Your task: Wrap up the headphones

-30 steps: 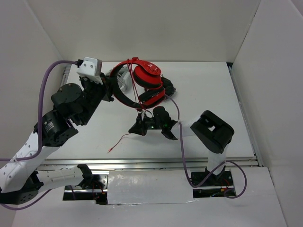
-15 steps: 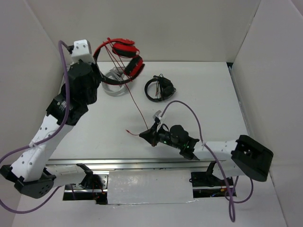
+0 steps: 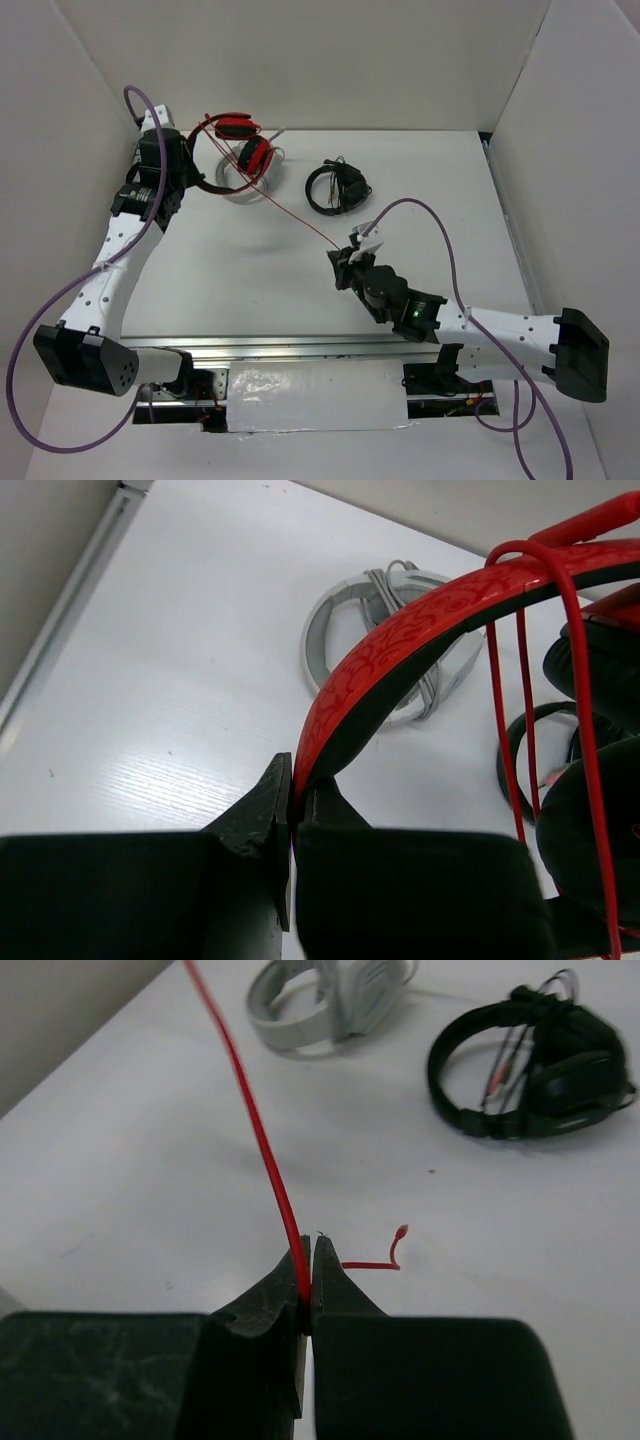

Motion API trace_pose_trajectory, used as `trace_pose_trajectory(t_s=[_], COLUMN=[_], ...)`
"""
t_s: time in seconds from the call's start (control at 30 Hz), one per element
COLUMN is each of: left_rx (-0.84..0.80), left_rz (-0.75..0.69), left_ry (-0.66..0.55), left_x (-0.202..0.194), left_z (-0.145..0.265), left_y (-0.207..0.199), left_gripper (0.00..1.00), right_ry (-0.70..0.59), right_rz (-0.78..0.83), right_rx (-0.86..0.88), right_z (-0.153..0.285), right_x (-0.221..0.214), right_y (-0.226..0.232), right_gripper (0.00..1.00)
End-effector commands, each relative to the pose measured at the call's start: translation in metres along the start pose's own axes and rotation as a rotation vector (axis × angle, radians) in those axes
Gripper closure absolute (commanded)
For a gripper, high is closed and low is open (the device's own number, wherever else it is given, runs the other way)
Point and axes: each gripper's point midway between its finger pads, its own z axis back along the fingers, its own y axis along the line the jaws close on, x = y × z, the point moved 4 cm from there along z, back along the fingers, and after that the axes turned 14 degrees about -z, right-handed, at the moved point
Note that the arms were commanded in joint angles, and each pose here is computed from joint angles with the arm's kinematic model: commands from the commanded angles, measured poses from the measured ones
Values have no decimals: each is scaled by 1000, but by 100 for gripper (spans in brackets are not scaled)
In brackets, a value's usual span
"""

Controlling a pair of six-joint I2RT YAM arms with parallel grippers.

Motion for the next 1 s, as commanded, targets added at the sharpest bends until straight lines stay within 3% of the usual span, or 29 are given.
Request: trace_pose_trajectory(t_s=[0.0,0.13,0.27,0.47,0.7,0.93,0.97], left_rx=[-128,-105,-49,-87,-319,-418,-440], left_rz=[177,209,209,-22,-309,-533,-557], left_ry=[-192,-132,-80,31,64,68,76], left_x=[38,24,11,-30,-95,-154,-160], left_z=[8,-9,-24,-32,-2,34,37], left_y=[-6,2,2,-47,-119,-152,-157], left_gripper=[100,100,100,100,100,100,100], right_ry=[-85,-109,-102,-216,-301,-287,-279], right_rz=[104,137,240,449,641,719,727], right_rx=[-243,-281,-87,-122,-172,-57,19], right_z=[3,5,14,11,-9,-26,-27], right_x=[36,49,53,92,132,159,158], right_y=[-28,-34,-2,11,10,4,12], right_gripper=[100,100,100,100,100,100,100])
